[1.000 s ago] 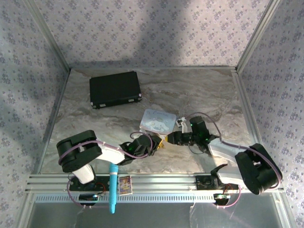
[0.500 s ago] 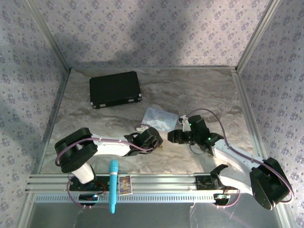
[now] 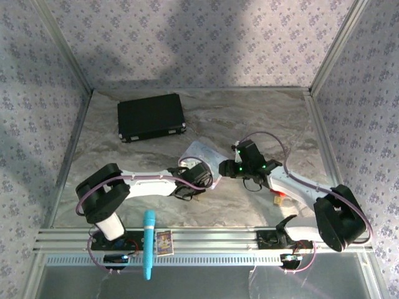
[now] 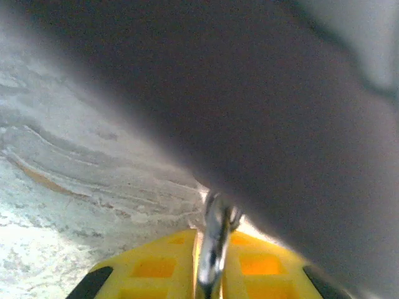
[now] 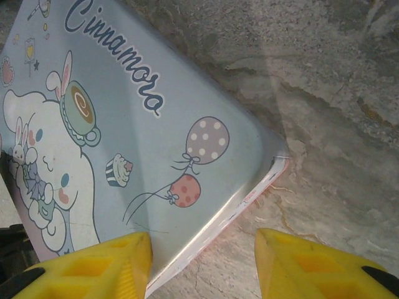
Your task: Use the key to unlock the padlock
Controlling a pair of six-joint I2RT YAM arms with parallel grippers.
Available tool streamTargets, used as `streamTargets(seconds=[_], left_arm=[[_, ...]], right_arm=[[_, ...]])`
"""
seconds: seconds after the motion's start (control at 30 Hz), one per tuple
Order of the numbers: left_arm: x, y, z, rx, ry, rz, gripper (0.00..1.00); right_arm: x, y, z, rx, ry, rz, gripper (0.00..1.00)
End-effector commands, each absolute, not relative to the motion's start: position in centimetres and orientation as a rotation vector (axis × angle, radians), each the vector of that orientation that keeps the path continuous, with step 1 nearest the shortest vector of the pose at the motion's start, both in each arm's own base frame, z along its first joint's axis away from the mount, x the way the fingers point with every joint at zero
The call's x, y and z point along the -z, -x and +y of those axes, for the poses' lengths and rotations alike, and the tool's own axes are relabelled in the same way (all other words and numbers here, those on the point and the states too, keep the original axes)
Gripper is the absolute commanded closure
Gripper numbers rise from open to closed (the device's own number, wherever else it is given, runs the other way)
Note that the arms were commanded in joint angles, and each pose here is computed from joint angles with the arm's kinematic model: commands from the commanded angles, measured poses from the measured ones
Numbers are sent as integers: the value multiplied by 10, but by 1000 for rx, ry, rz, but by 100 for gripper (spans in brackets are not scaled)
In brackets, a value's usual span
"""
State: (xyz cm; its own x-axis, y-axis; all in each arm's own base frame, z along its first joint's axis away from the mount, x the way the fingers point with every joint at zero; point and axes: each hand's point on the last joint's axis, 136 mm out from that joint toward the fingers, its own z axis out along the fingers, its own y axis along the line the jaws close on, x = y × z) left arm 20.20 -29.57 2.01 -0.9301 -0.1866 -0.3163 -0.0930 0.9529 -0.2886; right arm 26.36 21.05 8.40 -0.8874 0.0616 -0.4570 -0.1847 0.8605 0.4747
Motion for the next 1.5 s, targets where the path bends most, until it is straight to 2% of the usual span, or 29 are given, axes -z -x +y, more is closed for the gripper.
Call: streamTargets(seconds=[0.0,0.07,0.2,0.47,0.7,0.8,1.07,1.23,1.47], left_arm=[[1,-177,-248,-20,60,2846,82],[-6,-174,-249,-87,15,2821,74],[-11,-165,-249,-130,-18,2805,73],[-25,-169,-248,-165,-52,2746,82],[-34,-178,-224,-487,-184,2661,85],[-31,-178,-229,-541,-247,2642,85],[-30,-175,-242,-620,-330,2607,83],[-19,-167,-259,-526,-355,2656,79],[-18,-166,-261,-539,-374,2655,75]], right_arm=[[-70,-263,204,-638,86,2615,52],[-69,-263,205,-636,87,2618,52],[-67,-263,204,-618,87,2622,51],[-67,-263,209,-626,100,2615,51],[-72,-263,210,-629,103,2602,51],[-71,-263,210,-624,107,2605,51],[-70,-261,206,-611,98,2607,51],[-67,-262,206,-609,93,2612,51],[-64,-261,204,-605,84,2621,51]])
